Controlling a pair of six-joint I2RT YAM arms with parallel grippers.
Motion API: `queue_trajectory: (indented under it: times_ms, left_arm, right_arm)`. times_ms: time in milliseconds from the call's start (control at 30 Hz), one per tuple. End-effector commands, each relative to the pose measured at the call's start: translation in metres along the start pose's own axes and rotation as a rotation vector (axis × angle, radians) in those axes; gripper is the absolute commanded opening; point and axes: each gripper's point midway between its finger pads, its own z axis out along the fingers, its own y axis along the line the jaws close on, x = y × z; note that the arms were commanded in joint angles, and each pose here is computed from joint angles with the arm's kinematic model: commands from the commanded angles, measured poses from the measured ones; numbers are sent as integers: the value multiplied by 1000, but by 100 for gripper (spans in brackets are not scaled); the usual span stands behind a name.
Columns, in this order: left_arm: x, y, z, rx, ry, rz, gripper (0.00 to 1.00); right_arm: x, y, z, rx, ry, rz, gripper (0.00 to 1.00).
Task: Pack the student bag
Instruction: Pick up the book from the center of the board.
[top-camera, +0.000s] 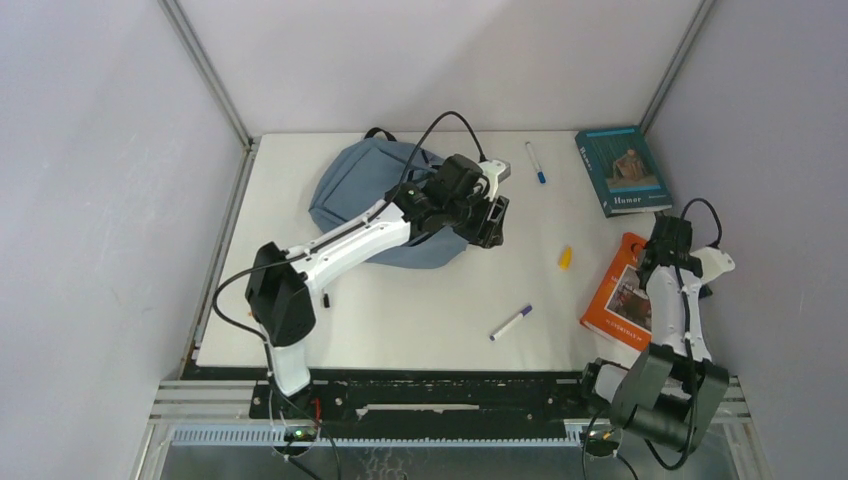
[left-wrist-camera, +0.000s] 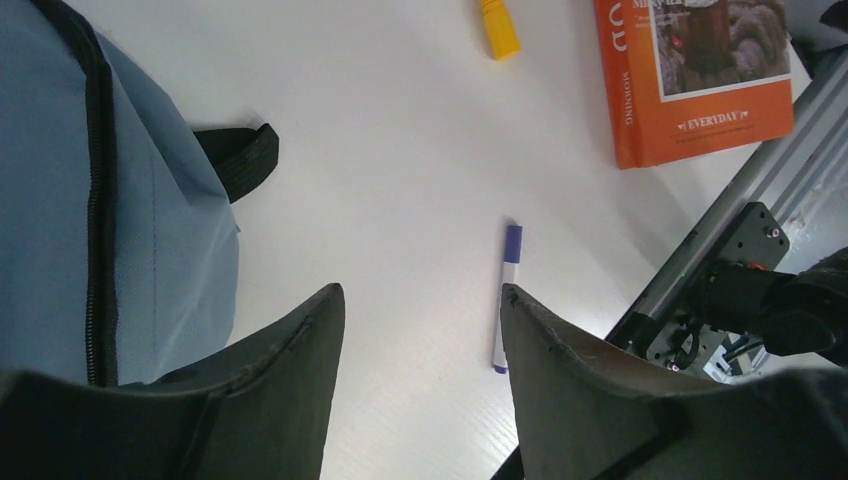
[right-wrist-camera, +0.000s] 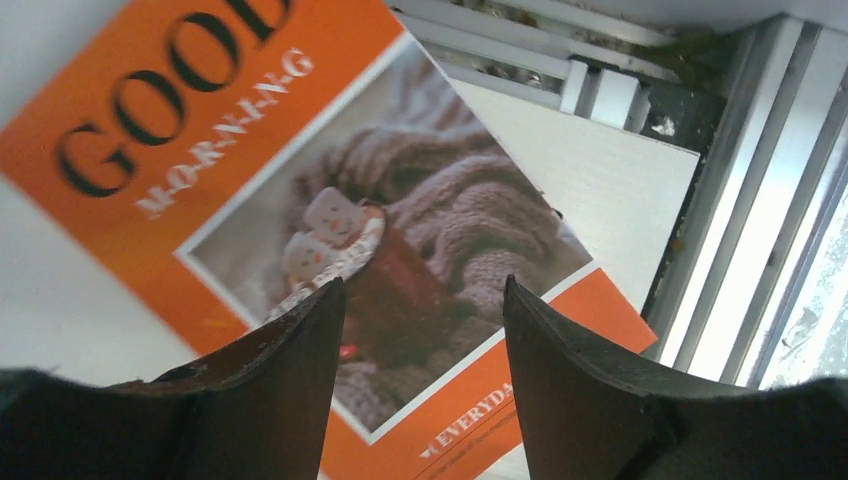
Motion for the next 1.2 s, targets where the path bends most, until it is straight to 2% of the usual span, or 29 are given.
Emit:
queue_trajectory:
  times_ms: [0,233,467,667,967,1167]
  left_arm:
    - [-24,-5,-1,9,-55,-22,63]
    - [-19,4,1,-27,-45,-24,63]
    - [-17,30,-4,-83,-32,-49,62]
    - [-11,40,-3,-80,-17,-89,62]
    - [-12,35,3,-37,-6,-93,62]
    - [-12,27,8,6,8,-104,62]
  right_arm:
    - [11,10,21,-43,88,-3,68]
    - [71,47,44,-164,341,-101,71]
    - [111,75,45,-254,449,-249,71]
    - [124,102,30,-350,454,-344,70]
    - [156,144,-12,-566,554,-449,70]
    - [137,156,-39,-652,502,-445,72]
